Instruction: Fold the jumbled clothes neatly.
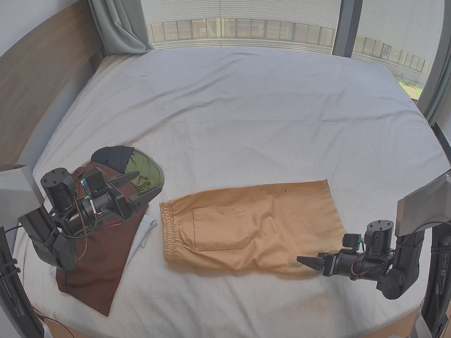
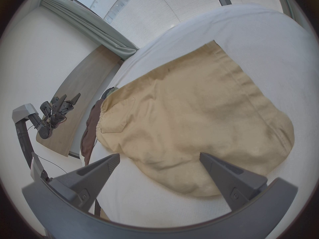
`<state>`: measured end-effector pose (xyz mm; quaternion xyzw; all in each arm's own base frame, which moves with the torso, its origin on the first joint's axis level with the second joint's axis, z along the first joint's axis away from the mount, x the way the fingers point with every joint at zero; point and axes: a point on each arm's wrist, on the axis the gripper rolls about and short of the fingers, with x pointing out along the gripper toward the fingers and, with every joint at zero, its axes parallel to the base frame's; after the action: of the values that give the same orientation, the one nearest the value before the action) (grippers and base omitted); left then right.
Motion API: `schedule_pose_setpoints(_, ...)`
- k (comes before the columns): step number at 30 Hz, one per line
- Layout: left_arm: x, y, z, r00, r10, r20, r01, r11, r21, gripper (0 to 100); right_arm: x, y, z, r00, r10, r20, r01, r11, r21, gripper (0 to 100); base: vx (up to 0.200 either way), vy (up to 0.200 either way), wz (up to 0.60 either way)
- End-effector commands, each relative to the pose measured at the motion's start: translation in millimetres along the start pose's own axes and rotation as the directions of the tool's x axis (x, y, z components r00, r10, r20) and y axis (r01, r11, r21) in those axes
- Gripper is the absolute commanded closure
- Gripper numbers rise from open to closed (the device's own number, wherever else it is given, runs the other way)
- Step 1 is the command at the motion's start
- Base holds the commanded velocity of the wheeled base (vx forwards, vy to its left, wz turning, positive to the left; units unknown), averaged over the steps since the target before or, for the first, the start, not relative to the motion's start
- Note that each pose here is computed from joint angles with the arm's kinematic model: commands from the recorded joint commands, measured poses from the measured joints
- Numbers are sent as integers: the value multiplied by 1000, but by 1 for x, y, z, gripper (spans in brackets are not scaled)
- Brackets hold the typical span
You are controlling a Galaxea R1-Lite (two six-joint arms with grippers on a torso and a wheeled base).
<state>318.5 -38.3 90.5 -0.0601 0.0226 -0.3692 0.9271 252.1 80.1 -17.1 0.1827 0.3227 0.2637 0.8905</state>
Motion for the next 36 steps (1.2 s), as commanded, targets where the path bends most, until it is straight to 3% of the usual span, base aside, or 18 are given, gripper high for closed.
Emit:
schedule_pose_setpoints(1, 0, 0, 2, 1000, -1, 6, 1, 1000, 3, 0, -10, 12, 12, 998, 33, 50, -32, 999, -34, 0, 0, 0, 0)
schedule_pose_setpoints(12, -3, -1, 2, 1000, 1, 2, -1, 1000, 2, 0, -20, 36, 25, 988, 112, 104, -103, 991, -90, 0, 0, 0, 0)
schedule_pose_setpoints(18, -2, 3, -10, 1000, 5, -30, -6, 1000, -25, 0, -21, 43, 27, 985, 131, 113, -119, 987, -108, 0, 0, 0, 0)
schedule_pose_setpoints(22, -4, 7, -25, 997, 12, -73, -20, 995, -102, 0, -25, 47, 33, 980, 144, 139, -127, 984, -122, 0, 0, 0, 0)
schedule_pose_setpoints(28, -10, 2, -36, 992, -36, -117, 3, 961, -277, 0, -25, 51, 32, 978, 156, 137, -138, 982, -129, 0, 0, 0, 0)
schedule_pose_setpoints(36, -11, 8, -71, 978, -31, -205, -46, 931, -363, 0, -25, 52, 31, 978, 159, 135, -142, 981, -131, 0, 0, 0, 0)
